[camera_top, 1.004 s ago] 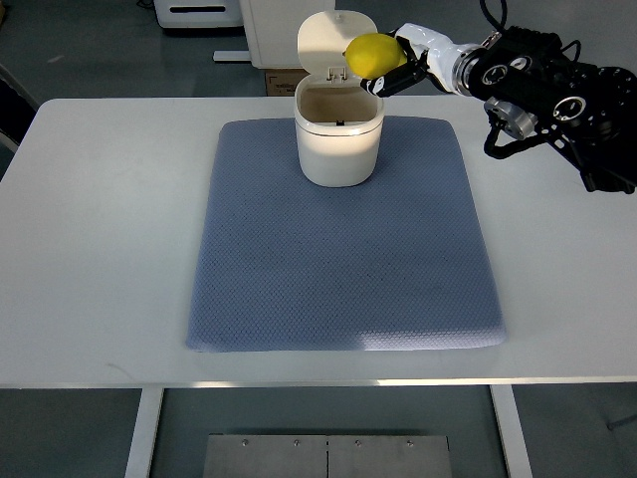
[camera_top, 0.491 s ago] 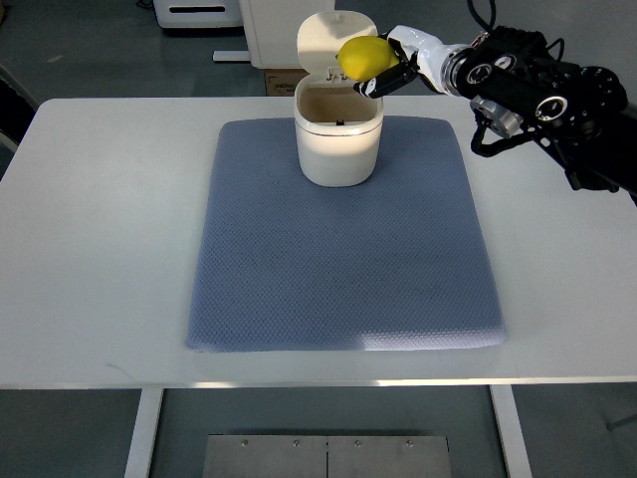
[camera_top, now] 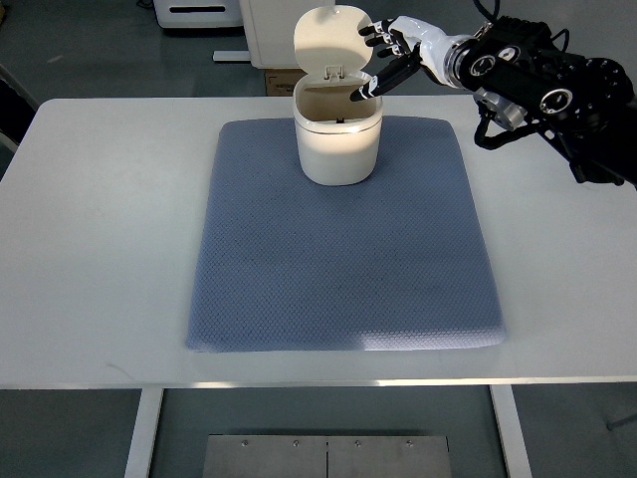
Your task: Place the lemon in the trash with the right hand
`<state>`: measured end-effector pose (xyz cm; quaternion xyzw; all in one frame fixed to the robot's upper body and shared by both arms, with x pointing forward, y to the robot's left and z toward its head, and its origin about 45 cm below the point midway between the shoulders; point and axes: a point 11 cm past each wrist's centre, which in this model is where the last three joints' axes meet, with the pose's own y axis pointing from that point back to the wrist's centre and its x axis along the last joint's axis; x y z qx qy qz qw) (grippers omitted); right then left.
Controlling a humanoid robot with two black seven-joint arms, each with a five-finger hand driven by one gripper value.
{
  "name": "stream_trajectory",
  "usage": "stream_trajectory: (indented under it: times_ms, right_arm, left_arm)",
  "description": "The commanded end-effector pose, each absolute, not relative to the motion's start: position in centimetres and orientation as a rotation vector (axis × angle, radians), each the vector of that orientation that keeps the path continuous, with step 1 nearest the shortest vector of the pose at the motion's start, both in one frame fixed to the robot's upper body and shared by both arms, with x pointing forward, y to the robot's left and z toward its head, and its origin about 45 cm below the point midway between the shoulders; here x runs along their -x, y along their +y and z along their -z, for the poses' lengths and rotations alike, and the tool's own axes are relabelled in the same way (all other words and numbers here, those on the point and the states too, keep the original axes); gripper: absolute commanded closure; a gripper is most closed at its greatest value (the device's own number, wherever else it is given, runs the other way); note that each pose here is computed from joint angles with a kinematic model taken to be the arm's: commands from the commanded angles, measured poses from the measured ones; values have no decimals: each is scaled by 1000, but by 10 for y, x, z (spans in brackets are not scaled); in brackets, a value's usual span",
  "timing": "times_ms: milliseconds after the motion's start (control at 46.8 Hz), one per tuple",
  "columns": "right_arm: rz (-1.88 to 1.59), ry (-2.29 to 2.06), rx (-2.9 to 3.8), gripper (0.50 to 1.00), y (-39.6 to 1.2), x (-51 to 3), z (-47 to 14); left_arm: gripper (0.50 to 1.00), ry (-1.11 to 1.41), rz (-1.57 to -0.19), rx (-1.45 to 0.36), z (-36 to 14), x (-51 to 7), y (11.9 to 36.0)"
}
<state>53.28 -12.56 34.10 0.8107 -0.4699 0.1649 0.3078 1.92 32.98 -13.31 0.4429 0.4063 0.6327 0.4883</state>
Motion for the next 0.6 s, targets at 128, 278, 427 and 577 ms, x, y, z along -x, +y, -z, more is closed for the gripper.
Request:
stream_trajectory:
  times_ms: [128,278,427,577]
  right_arm:
    - [-440,-1239,-2096,507,-152,-535,-341]
    - [-439,-1249,-2076,500,-165,-537,-343]
    - [-427,-1236,-2087,500,-183,-538,-356]
    - [-411,-1273,-2063,500,-212,-539,-363]
  left_arm:
    - [500,987,-1537,-1076,133,-20,330]
    - [500,987,-1537,-1076,133,-20,330]
    - [500,989,-1538,-1077,133,-19,330]
    - [500,989,-1538,-1077,133,-19,330]
